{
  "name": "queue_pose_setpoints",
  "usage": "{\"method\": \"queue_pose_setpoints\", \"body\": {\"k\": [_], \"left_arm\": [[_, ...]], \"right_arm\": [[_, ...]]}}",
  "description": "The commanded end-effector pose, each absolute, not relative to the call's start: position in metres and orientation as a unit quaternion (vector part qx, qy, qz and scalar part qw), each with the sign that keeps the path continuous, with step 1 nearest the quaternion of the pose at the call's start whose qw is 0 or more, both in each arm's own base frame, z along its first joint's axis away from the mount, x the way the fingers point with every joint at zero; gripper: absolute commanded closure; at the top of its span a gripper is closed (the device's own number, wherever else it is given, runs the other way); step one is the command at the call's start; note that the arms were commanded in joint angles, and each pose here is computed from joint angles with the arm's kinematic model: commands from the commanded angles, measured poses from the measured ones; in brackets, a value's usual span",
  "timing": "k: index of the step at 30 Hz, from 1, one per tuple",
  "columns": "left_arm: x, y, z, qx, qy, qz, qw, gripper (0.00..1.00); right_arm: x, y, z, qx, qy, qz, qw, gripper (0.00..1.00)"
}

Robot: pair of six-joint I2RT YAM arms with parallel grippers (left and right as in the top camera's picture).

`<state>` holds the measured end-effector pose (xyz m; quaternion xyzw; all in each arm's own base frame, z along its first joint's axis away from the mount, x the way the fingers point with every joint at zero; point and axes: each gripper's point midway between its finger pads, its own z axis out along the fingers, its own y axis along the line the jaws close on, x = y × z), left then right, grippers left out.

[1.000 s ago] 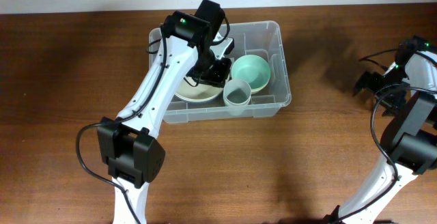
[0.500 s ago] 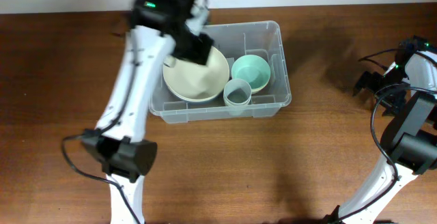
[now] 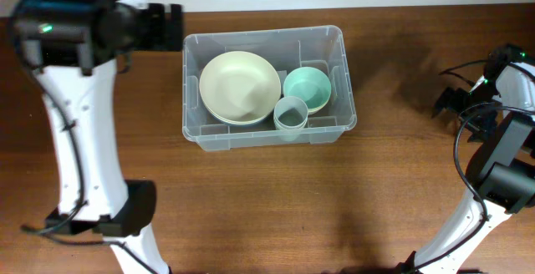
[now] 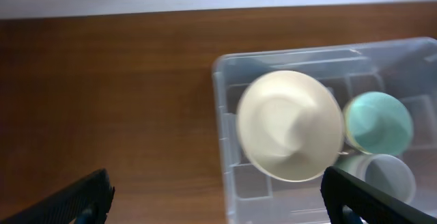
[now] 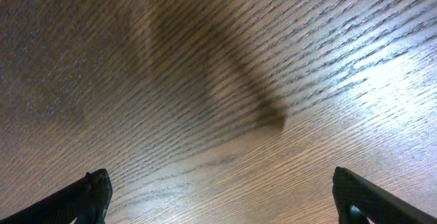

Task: Pack container
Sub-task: 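Raise the left gripper out of the bin and swing left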

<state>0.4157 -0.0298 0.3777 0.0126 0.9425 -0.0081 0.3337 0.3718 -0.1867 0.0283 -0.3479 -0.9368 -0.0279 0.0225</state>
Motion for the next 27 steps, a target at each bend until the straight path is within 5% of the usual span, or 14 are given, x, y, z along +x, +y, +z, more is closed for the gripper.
{"method": "queue_pose_setpoints", "body": {"k": [1,27], "left_arm": [[0.404,-0.003,0.384,-0.022,0.942,0.01,0.334,0.0],[0.401,0.017,0.362,-0.055,0.954,0.009,0.296,0.0]], "right_arm": [[0.371,-0.189,0.034,-0.347,-0.937,-0.026,0.015,0.01],[0.371,-0.189,0.034,-0.347,-0.937,-0.026,0.015,0.01]]}}
